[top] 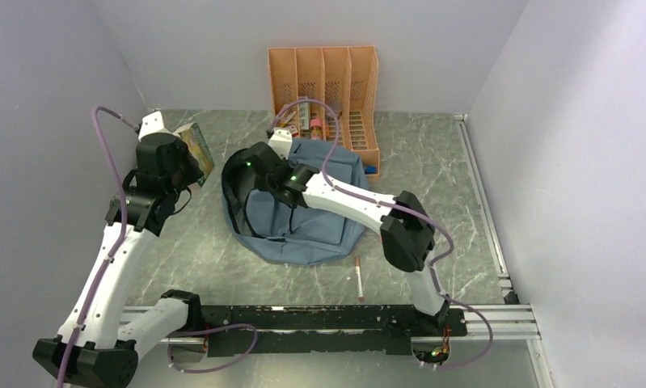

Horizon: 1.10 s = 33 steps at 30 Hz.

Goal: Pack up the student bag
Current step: Place the book in the student bag.

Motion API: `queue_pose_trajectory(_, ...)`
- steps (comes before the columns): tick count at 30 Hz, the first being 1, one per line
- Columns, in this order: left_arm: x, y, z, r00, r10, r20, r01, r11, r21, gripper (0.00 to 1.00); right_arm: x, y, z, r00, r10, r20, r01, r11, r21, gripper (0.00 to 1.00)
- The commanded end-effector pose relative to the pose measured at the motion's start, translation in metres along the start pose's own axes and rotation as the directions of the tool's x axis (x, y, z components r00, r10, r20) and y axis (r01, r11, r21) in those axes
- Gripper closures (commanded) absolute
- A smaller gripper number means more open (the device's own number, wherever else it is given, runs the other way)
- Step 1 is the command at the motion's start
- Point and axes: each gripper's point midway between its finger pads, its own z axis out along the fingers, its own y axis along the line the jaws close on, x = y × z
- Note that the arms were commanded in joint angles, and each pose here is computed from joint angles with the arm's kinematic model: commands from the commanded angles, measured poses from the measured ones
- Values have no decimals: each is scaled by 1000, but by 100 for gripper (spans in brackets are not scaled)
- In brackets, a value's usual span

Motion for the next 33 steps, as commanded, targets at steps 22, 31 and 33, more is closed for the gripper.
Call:
queue_pose_trajectory(22,11,-114,-73,961,122,-247,51,803,594,95,-124,-69,-91,981,-131,140,168,940,-298,100)
queue_pose_trajectory(31,55,-110,-66,911,182,-369,87,792,605,95,-133,-62,-122,949,-197,245,284,872,-398,100)
queue_pose_trajectory(33,63,-111,-67,899,189,-395,105,782,614,95,-132,-60,-124,949,-191,251,283,867,-410,100)
